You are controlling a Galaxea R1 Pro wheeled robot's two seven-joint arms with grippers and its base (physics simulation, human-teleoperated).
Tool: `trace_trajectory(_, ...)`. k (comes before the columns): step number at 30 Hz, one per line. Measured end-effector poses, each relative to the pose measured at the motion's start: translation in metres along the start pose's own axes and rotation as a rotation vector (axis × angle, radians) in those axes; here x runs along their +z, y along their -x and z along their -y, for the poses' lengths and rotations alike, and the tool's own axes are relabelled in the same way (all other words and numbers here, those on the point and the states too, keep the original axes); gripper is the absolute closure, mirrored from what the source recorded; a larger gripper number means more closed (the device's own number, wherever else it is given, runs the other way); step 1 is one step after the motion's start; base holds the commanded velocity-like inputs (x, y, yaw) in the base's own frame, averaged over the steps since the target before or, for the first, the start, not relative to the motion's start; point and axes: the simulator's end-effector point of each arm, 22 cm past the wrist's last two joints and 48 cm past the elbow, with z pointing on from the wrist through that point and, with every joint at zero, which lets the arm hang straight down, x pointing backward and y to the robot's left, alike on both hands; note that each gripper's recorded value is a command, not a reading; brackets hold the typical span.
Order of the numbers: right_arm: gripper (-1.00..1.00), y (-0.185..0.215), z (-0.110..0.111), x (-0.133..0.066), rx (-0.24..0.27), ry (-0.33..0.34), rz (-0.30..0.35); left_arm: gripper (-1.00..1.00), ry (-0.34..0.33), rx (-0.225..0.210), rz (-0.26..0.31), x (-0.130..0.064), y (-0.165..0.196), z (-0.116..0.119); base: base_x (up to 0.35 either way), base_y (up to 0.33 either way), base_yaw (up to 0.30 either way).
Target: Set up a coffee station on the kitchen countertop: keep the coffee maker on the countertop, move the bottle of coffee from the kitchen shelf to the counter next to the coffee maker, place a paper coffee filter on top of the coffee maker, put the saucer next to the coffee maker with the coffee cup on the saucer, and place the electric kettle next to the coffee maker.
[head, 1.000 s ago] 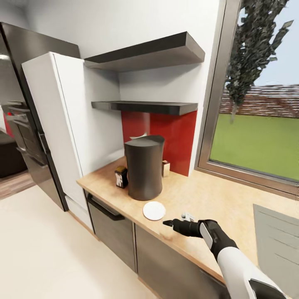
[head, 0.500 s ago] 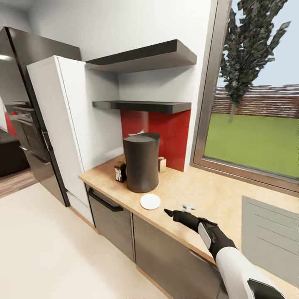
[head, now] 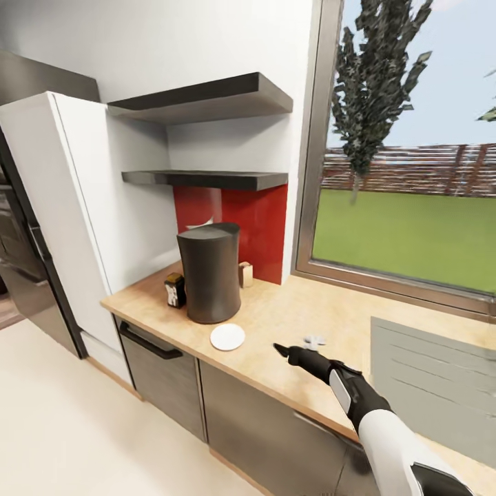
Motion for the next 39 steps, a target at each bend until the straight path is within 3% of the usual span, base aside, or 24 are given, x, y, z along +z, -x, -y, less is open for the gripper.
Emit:
trace_trajectory(19, -1.0, 0.0047, -0.002, -0.0006, 0.002, 0.004, 0.007, -1.0, -0.002, 0.0, 0.002, 0.0, 0.0009, 0.0009, 0.0, 0.0, -0.286)
trace_trajectory(28, -1.0, 0.0032, 0.0001, 0.0, 0.003, 0.001, 0.006, -1.0, -0.001, 0.001, 0.0, -0.0002, -0.0001, 0.0008, 0.0, 0.0, -0.102)
trace_trajectory(39, -1.0, -0.0006, 0.0028, 0.0009, 0.008, -0.002, 0.0, -1.0, 0.0, 0.003, -0.007, -0.0006, -0.0028, 0.0005, 0.0, 0.0, -0.261)
